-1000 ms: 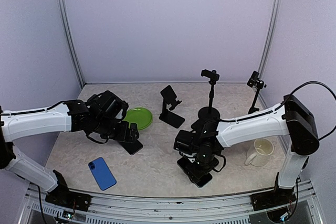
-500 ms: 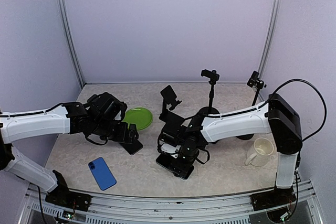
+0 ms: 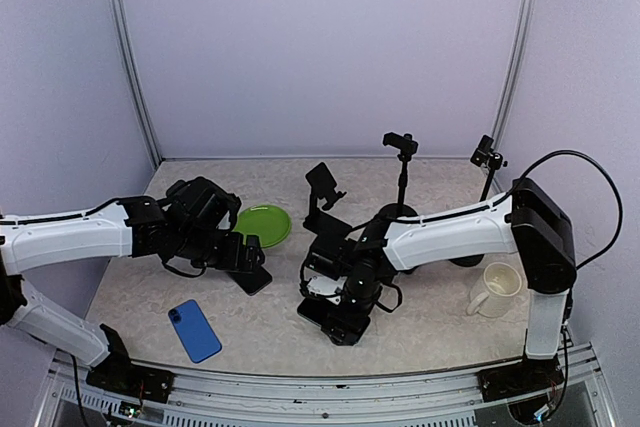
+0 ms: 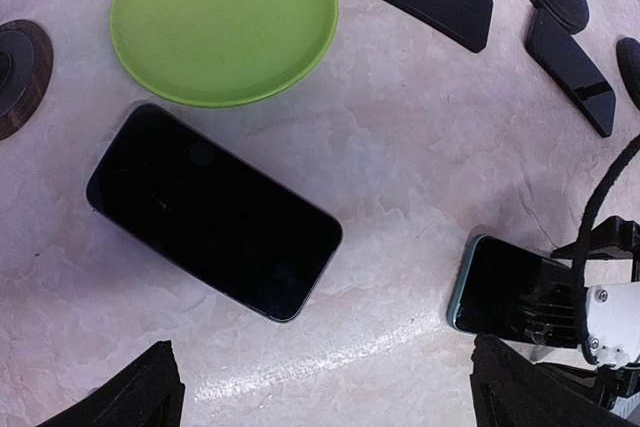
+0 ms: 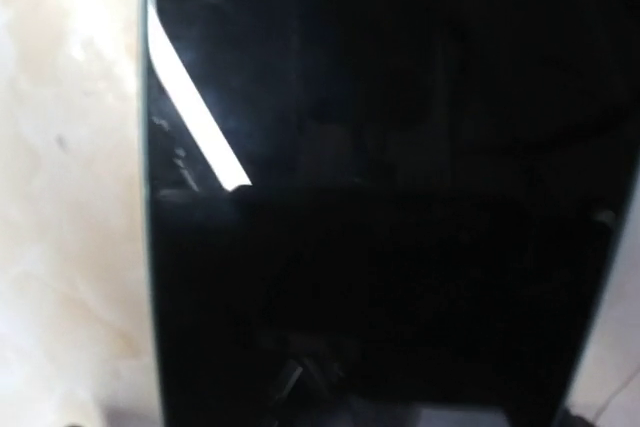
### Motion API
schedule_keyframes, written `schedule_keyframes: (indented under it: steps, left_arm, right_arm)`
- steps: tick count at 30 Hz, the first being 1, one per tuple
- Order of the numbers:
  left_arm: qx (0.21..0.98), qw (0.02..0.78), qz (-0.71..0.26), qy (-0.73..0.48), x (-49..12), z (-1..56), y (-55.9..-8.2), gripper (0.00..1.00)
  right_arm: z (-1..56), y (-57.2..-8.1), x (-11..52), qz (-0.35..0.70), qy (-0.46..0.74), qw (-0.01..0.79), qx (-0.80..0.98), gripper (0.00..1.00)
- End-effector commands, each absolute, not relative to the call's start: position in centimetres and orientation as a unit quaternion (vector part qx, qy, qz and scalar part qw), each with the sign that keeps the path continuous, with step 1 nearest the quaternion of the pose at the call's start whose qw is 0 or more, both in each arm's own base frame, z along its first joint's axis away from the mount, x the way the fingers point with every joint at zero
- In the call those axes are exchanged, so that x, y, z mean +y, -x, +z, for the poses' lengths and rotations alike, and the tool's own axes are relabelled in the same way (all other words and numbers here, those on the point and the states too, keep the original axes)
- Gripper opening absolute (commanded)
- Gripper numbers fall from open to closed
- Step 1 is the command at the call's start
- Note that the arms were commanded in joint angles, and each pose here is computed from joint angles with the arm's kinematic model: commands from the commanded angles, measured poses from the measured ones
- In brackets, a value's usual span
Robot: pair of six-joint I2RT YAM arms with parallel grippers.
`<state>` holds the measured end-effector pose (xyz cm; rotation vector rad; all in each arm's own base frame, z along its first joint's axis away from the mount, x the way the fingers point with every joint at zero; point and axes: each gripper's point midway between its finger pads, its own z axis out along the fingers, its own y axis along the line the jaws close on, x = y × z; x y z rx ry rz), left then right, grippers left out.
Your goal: Place the phone on the phone stand
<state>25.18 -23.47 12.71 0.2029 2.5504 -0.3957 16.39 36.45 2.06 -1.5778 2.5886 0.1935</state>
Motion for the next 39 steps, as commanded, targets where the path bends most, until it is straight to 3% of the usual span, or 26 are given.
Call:
schedule_keyframes:
  steps: [1, 17, 32, 39]
  left_arm:
    - [0.944, 0.281, -0.160, -0.067, -23.4, 13.2, -25.3, 0.97]
    - [0.945, 0.276, -0.156, -0.079, -23.7, 12.9, -25.3, 0.97]
    - [0.947, 0.269, -0.156, -0.084, -23.8, 12.5, -25.2, 0.97]
    - [0.947, 0.267, -0.154, -0.089, -23.7, 12.5, -25.1, 0.97]
  right_arm:
    - [2.7, -15.8, 35.2, 0.068, 0.494, 0.039, 0.866, 1.00]
    - [0.2, -16.7, 33.9, 0.060, 0.454, 0.020, 0.889, 0.96]
    - [-2.5, -16.5, 30.7, -0.043, 0.481, -0.019, 0.876, 0.97]
    - [-3.1, -14.8, 32.8, -0.005, 0.488, -0.040, 0.872, 0.96]
